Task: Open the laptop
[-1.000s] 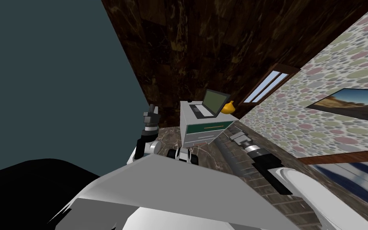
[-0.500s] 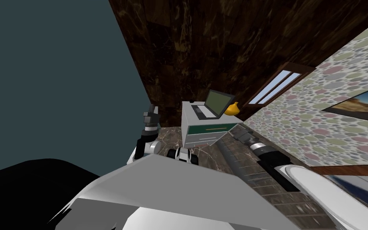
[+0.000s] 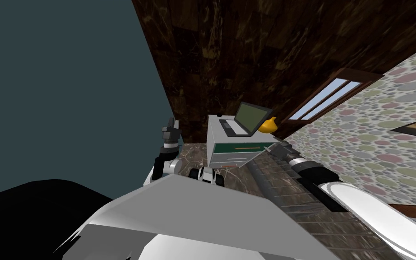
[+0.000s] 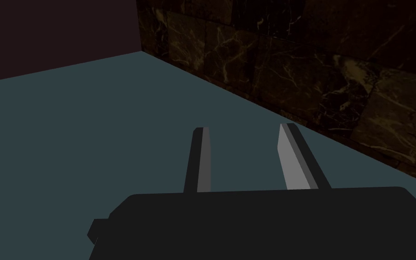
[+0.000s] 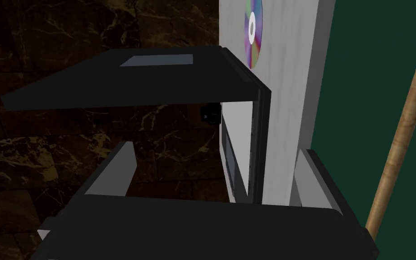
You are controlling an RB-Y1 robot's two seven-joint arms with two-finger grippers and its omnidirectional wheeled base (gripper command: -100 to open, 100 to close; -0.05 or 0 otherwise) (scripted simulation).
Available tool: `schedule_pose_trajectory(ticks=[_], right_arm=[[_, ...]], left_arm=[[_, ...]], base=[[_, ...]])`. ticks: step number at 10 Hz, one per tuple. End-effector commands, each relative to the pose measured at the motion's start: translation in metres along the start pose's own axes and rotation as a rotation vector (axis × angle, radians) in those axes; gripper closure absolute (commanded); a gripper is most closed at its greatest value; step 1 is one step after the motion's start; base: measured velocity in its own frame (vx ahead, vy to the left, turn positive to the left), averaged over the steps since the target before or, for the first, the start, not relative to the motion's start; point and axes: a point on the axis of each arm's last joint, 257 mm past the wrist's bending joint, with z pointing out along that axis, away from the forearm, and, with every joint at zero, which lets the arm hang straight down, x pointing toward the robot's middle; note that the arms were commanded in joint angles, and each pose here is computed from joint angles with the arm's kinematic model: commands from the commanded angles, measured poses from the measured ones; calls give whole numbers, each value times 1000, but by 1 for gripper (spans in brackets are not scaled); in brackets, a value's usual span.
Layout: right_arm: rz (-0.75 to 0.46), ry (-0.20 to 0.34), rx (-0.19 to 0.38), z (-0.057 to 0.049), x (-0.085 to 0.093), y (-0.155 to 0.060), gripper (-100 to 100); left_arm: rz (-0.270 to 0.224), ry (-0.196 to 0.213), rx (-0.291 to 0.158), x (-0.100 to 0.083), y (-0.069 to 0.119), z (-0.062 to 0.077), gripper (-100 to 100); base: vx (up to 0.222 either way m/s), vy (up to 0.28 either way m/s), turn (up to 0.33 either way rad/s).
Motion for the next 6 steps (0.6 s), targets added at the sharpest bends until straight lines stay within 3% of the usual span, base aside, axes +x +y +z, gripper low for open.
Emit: schedule_pose_trajectory(ticks=[1, 6], right_arm=[[-131, 27, 15, 3, 14, -17, -100], [-308, 48, 30, 8, 26, -40, -100]], left_arm=[[0, 0, 0, 0, 0, 0, 0], [0, 0, 0, 0, 0, 0, 0]], base=[[10, -1, 132], [11, -5, 77]])
